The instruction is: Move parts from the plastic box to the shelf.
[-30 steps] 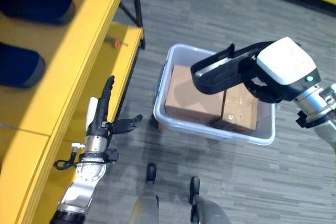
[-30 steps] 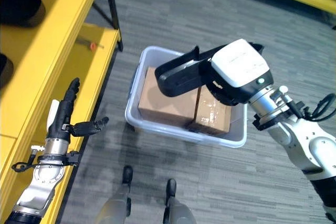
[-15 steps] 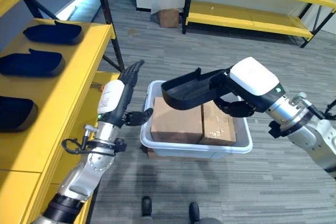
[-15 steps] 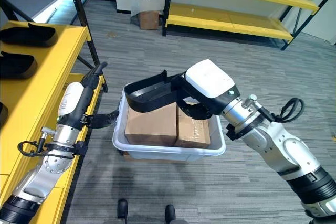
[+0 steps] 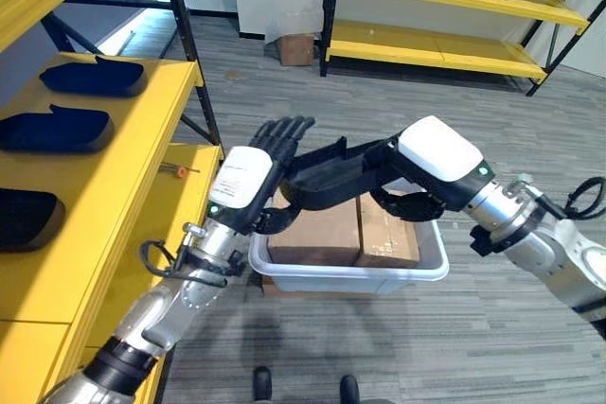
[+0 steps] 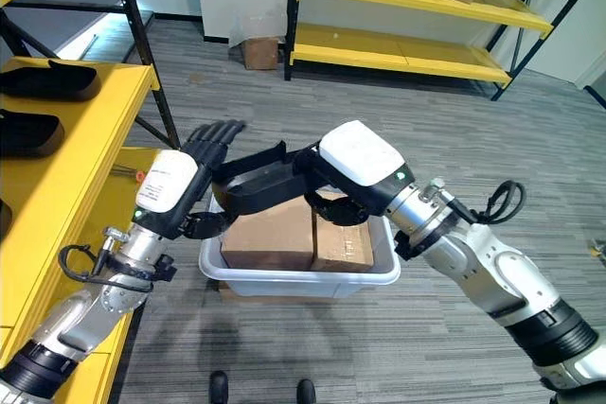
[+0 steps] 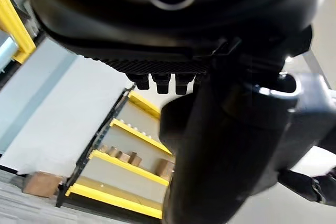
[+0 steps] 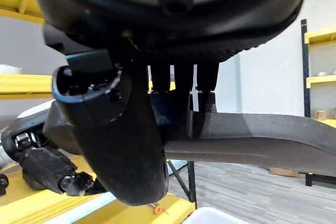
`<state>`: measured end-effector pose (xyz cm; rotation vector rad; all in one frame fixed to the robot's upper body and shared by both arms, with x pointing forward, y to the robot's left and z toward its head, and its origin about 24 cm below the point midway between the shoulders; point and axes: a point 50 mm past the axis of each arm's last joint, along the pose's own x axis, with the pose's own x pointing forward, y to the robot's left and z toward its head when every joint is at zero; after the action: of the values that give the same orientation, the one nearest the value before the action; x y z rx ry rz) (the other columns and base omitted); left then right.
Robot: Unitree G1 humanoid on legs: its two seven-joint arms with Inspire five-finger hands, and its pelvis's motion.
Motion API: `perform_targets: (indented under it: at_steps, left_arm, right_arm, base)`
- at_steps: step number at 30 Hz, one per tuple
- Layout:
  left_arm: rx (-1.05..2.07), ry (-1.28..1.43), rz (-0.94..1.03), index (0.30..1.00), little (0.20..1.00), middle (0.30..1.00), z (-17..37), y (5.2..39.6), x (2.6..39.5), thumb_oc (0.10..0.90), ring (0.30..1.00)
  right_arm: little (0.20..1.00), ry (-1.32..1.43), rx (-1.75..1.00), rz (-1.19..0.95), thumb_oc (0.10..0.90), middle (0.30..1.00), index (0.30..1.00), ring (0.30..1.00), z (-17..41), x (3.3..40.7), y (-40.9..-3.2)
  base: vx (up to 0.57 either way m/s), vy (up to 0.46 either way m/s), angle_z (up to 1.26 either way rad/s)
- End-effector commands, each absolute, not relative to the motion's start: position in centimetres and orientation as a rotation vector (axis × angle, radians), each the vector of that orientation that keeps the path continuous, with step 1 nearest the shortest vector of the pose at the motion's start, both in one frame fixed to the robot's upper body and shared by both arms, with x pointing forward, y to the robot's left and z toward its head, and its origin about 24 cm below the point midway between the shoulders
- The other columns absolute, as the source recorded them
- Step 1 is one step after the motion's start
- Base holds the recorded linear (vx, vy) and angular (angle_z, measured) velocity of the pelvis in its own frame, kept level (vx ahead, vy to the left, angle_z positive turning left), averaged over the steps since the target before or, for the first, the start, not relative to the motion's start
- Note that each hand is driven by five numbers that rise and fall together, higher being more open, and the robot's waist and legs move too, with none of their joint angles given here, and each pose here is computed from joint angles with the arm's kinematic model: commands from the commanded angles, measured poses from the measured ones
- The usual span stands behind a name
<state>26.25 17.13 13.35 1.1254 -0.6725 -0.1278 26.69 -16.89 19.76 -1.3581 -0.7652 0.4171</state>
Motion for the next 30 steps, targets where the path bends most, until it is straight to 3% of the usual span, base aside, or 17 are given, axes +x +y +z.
perform_targets:
  at_steps: [1, 20, 21, 22, 23, 24, 30]
  left_arm:
    - [1.084, -0.884, -0.090, 1.000, 1.000, 1.000, 16.2, 15.5, 26.6, 0.900, 1.000]
    - [1.045, -0.891, -0.116, 1.000, 1.000, 1.000, 15.8, 14.0, 27.1, 0.900, 1.000]
    - [1.044, -0.893, -0.119, 0.879, 0.879, 0.879, 15.8, 13.9, 27.0, 0.814, 0.879]
    - [1.044, -0.894, -0.119, 0.802, 0.802, 0.802, 15.9, 13.9, 27.0, 0.759, 0.802]
    - [1.044, -0.894, -0.121, 0.336, 0.336, 0.336, 15.8, 13.8, 27.0, 0.425, 0.336]
    - [1.044, -0.894, -0.121, 0.300, 0.300, 0.300, 15.8, 13.8, 27.0, 0.400, 0.300]
    - [1.045, -0.904, -0.140, 0.300, 0.300, 0.300, 15.8, 13.4, 27.0, 0.400, 0.300]
  right_arm:
    - [0.300, -0.999, -1.219, 0.272, 0.400, 0.300, 0.300, 0.300, 24.6, 26.7, -15.5]
    - [0.300, -1.040, -1.179, 0.277, 0.400, 0.300, 0.300, 0.300, 25.0, 26.5, -14.7]
    - [0.300, -1.042, -1.180, 0.276, 0.400, 0.300, 0.300, 0.300, 25.0, 26.5, -14.7]
    - [0.300, -1.044, -1.178, 0.275, 0.400, 0.300, 0.300, 0.300, 25.0, 26.5, -14.7]
    - [0.300, -1.044, -1.177, 0.274, 0.400, 0.300, 0.300, 0.300, 25.0, 26.5, -14.7]
    - [0.300, -1.044, -1.177, 0.274, 0.400, 0.300, 0.300, 0.300, 25.0, 26.5, -14.7]
    - [0.300, -1.048, -1.177, 0.278, 0.400, 0.300, 0.300, 0.300, 24.9, 26.5, -14.5]
  base:
    - [0.00, 0.000, 0.00]
    - [0.00, 0.000, 0.00]
    - [0.00, 0.000, 0.00]
    - [0.00, 0.000, 0.00]
    - [0.00, 0.000, 0.00]
    - [0.00, 0.000, 0.00]
    - [0.00, 0.007, -0.04]
